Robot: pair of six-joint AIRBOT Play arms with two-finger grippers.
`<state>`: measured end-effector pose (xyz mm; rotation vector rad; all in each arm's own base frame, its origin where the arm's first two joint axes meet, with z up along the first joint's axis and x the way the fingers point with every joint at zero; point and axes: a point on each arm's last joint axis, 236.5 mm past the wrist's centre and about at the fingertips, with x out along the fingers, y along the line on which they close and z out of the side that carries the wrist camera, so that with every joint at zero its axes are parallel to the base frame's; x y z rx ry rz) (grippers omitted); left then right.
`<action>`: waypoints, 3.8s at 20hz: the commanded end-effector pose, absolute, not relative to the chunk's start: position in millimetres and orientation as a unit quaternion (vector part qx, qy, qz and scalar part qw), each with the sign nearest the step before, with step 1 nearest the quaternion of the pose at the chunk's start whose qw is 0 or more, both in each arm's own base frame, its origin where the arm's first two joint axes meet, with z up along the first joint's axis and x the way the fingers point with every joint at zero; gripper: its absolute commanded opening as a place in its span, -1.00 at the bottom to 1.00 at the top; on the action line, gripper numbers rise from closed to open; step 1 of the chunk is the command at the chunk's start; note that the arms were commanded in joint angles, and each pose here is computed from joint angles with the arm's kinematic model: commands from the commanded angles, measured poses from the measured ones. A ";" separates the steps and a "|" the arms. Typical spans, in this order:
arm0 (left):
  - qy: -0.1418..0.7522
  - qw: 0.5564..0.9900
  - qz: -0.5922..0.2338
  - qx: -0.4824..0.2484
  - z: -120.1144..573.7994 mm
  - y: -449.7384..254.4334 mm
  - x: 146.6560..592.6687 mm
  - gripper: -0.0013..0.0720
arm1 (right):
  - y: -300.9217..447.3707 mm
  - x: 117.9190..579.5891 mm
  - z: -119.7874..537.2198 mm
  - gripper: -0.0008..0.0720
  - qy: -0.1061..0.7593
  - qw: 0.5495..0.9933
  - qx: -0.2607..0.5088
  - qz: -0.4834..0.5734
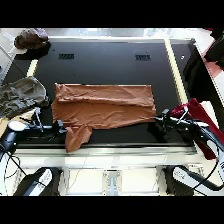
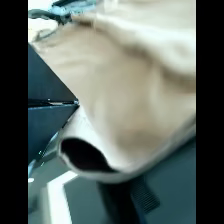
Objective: Fold the shirts.
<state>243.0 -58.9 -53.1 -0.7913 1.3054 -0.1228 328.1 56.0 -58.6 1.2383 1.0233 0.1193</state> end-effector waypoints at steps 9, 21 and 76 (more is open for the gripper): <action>0.387 0.865 -0.061 -0.314 121.1 -44.0 251.1 -0.95 | 50.9 291.0 49.8 -0.94 0.500 0.792 0.323 0.136; 0.457 0.848 -0.053 -0.263 44.4 -18.7 342.7 -0.95 | 44.7 372.4 38.2 -0.95 0.454 0.834 0.298 0.098; 0.420 0.823 -0.322 0.208 41.5 -277.8 462.9 -0.14 | -3.0 422.1 -70.7 0.75 0.632 0.640 0.367 0.239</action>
